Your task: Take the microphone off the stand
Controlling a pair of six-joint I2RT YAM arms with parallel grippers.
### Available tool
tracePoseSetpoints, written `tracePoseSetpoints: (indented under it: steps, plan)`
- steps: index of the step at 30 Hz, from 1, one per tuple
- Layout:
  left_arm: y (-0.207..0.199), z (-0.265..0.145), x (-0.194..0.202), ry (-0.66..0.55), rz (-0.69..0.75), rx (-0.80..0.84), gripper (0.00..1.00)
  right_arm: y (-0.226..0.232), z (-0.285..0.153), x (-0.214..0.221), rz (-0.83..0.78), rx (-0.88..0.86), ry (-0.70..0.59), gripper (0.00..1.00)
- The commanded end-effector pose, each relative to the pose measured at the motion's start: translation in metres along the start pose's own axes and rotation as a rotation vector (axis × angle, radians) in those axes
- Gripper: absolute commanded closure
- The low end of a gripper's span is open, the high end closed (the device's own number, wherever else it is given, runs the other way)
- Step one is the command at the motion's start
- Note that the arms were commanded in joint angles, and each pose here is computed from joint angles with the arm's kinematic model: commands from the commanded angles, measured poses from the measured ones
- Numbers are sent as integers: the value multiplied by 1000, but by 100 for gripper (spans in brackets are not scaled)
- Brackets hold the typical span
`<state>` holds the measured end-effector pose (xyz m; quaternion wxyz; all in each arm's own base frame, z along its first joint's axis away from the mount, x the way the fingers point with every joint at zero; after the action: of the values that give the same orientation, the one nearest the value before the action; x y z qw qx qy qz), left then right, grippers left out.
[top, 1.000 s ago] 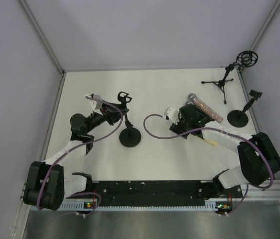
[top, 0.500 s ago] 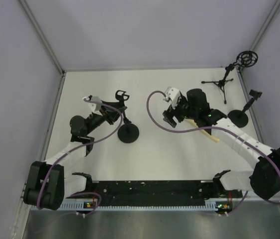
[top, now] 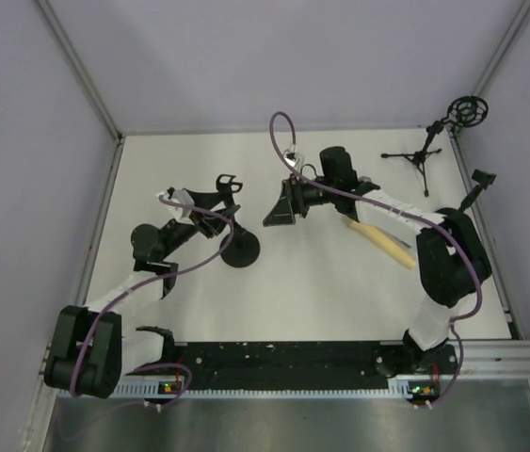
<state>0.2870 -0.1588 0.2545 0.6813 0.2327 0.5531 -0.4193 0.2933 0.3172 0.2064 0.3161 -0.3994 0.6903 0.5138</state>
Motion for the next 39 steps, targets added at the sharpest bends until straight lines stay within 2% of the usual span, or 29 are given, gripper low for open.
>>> tracePoseSetpoints:
  steps: [1,6,8,12,22,30,36,39]
  plan:
    - [-9,0,-24,-72,128,48,47,16,14,-10,108,-170,-50,24]
    - [-9,0,-21,-38,125,69,26,27,29,-5,176,-247,-60,26]
    - [-10,-1,-21,-27,125,82,21,32,34,-6,196,-268,-60,27]
    - [-7,-2,-18,0,123,78,16,25,43,-1,235,-245,-59,29]
    - [0,0,-24,-16,134,56,16,-6,66,20,350,-179,-6,37]
    - [4,8,-27,-10,128,80,18,11,70,8,364,-291,-61,39]
    - [8,12,-26,-6,116,77,23,6,80,15,400,-291,-47,45]
    - [10,12,-24,-4,111,71,31,7,82,15,412,-308,-51,48]
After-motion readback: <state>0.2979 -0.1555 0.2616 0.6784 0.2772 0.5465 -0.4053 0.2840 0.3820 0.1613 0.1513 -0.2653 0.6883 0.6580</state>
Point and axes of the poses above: each gripper's point midway between its finger pads, its own z axis out along the fingers, its own y axis along the line the jaws close on, x = y × z, the point moved 3 cm from there along -z, back along the fingers, and after that the axes turned 11 degrees about -z, right-handed, at the moved point
